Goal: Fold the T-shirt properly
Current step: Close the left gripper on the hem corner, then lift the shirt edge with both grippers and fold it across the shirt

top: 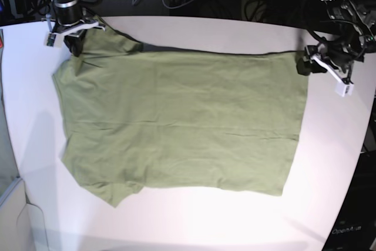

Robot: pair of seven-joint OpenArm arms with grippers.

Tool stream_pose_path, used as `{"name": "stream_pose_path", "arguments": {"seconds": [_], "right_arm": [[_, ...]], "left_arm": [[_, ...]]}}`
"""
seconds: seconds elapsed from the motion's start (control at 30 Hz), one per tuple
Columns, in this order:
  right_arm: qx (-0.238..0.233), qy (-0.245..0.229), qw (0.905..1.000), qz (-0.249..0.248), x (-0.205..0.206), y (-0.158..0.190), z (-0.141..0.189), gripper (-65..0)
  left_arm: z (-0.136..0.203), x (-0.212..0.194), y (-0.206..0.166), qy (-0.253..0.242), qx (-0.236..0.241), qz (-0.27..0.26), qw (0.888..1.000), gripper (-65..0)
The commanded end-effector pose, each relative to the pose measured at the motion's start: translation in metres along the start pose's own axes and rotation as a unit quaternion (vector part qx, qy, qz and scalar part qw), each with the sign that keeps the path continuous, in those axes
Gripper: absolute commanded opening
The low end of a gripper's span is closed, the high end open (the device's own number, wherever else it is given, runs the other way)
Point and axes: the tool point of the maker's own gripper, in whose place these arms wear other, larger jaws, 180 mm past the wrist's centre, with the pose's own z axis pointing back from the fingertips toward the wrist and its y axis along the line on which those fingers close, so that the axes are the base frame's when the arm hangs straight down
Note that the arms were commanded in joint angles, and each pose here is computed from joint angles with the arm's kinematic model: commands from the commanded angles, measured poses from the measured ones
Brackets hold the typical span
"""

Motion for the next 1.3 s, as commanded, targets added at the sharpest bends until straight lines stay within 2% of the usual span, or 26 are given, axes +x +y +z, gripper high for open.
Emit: {"name": "stream_pose_path", "arguments": {"seconds": [0.0,0.13,0.33,0.4,0.47,0.6,0.93,1.27], "right_arm": [[0.005,0.006,1.0000,0.005,-0.002,0.001,0.002,-64.9],[0.005,0.006,1.0000,0.005,-0.002,0.001,0.002,-64.9],[0.005,0.006,1.0000,0.005,-0.002,0.001,0.002,-64.9],[0.005,0.006,1.0000,0.005,-0.002,0.001,0.002,-64.9],[0.005,0.006,1.0000,0.005,-0.002,0.001,0.002,-64.9],[0.005,0.006,1.0000,0.005,-0.002,0.001,0.002,-64.9],[0.007,-0.001,0.9999,0.008,0.004,0.002,0.002,-64.6],[0.019,-0.045,0.9984,0.028,0.045,0.008,-0.003,-64.4]], "left_arm": [[-0.004,-0.018,-0.003,0.048,0.003,-0.008,0.999,-25.6],[-0.012,-0.022,-0.016,0.066,-0.011,-0.028,0.997,-25.8],[-0.017,-0.028,-0.024,0.071,-0.019,-0.025,0.997,-27.1],[-0.017,-0.027,-0.025,0.070,-0.019,-0.025,0.997,-34.5],[-0.017,-0.026,-0.024,0.070,-0.018,-0.026,0.997,-46.2],[-0.016,-0.025,-0.022,0.069,-0.016,-0.027,0.997,-64.0],[-0.010,-0.012,-0.011,0.062,-0.002,-0.037,0.997,-63.8],[-0.009,0.024,-0.015,0.029,-0.003,-0.050,0.998,-63.8]]}}
